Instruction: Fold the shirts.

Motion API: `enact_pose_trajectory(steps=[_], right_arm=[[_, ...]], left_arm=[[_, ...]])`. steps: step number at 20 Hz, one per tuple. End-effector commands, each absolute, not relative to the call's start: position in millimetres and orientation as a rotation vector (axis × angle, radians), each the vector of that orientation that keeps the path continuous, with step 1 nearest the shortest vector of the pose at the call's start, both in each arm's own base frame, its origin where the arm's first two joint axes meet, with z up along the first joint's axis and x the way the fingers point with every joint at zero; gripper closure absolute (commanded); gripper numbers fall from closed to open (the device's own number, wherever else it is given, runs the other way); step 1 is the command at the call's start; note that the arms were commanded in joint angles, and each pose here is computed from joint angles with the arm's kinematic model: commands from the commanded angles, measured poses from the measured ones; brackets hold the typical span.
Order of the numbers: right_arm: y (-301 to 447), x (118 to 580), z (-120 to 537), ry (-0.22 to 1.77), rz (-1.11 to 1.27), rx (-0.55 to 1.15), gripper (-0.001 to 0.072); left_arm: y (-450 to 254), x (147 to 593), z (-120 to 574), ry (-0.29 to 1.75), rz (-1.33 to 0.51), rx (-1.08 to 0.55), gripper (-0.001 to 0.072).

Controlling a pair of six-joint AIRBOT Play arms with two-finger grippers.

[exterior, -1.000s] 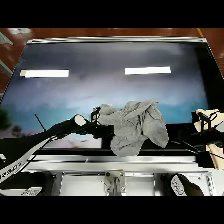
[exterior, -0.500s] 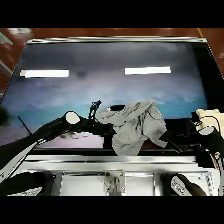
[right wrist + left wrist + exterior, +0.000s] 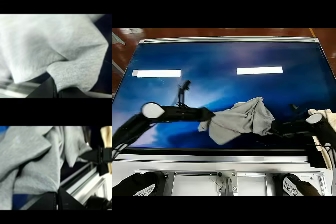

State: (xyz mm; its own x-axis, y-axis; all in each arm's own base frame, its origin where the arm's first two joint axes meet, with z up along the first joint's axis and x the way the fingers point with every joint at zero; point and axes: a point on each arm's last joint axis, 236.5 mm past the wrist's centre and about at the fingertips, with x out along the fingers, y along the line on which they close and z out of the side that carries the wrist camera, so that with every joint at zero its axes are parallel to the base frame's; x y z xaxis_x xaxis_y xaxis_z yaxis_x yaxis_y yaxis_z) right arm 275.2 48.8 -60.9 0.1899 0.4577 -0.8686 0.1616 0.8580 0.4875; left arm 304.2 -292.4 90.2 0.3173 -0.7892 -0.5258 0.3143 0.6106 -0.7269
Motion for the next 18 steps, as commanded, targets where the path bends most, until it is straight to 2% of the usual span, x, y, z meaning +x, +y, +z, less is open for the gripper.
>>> enact_pose_trajectory(steps=[1, 4, 7, 9, 11, 14, 18], right_arm=[[48.3, 312.0, 61.0, 1.094, 0.357, 0.307, 0.0657], [39.2, 331.7, 247.2, 0.577, 0.3, 0.133, 0.0657], [38.5, 286.7, 416.3, 0.125, 0.223, 0.044, 0.0657], [37.8, 247.3, 482.0, -0.044, 0.176, 0.004, 0.0657], [39.2, 218.2, 516.4, -0.131, 0.154, 0.017, 0.0657], [35.8, 192.4, 519.8, -0.118, 0.109, -0.011, 0.0656], [7.5, 193.7, 430.6, 0.266, -0.007, 0.02, 0.0657]], left_arm=[[-242.0, 326.4, 207.7, 0.651, -0.76, -0.512, 0.0679], [-191.3, 303.1, 374.3, 0.174, -0.718, -0.427, 0.0679], [-134.7, 235.8, 512.2, -0.249, -0.638, -0.393, 0.0679], [-110.4, 196.8, 553.1, -0.381, -0.574, -0.331, 0.0679], [-92.2, 182.8, 560.7, -0.397, -0.488, -0.299, 0.0679], [-76.0, 181.8, 522.7, -0.245, -0.362, -0.232, 0.0678], [-35.5, 198.9, 441.6, 0.067, -0.142, -0.047, 0.0678]])
